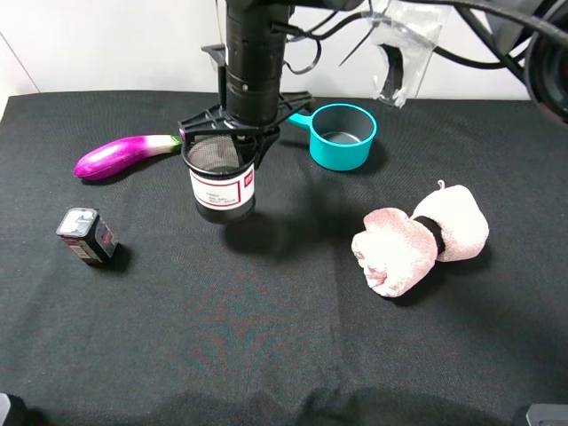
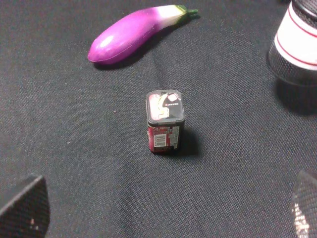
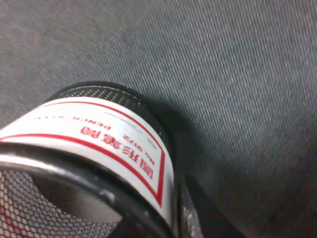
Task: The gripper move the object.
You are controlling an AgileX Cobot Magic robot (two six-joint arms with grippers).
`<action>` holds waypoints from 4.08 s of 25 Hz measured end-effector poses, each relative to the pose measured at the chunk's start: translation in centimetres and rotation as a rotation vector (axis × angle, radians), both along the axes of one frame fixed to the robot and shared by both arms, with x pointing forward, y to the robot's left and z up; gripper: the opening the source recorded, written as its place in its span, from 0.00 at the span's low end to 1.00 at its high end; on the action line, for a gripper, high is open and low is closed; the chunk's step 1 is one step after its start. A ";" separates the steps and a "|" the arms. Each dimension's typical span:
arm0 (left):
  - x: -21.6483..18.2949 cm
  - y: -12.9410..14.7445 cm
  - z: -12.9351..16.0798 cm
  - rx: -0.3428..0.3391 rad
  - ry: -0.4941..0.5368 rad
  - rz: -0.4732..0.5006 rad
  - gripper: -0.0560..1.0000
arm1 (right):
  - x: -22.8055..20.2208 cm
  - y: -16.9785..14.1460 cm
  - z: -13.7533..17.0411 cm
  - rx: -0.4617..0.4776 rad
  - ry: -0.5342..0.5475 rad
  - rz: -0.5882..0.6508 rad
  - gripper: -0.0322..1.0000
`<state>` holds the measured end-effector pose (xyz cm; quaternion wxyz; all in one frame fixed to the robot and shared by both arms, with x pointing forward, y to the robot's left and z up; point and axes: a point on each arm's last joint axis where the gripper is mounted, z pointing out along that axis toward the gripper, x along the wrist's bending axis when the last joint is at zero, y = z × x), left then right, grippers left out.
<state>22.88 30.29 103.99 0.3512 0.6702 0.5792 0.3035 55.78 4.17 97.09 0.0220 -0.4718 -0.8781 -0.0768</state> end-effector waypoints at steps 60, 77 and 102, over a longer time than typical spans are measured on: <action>0.0 0.0 0.0 0.000 0.000 0.000 0.96 | 11.9 -27.2 8.9 -0.068 -0.255 -0.450 0.06; 0.0 0.0 0.0 0.000 0.000 0.000 0.96 | 13.8 -30.9 4.0 -0.121 -0.151 -0.498 0.06; 0.0 0.0 0.0 0.000 0.000 0.000 0.96 | 16.1 -30.8 -4.7 -0.088 -0.056 -0.490 0.06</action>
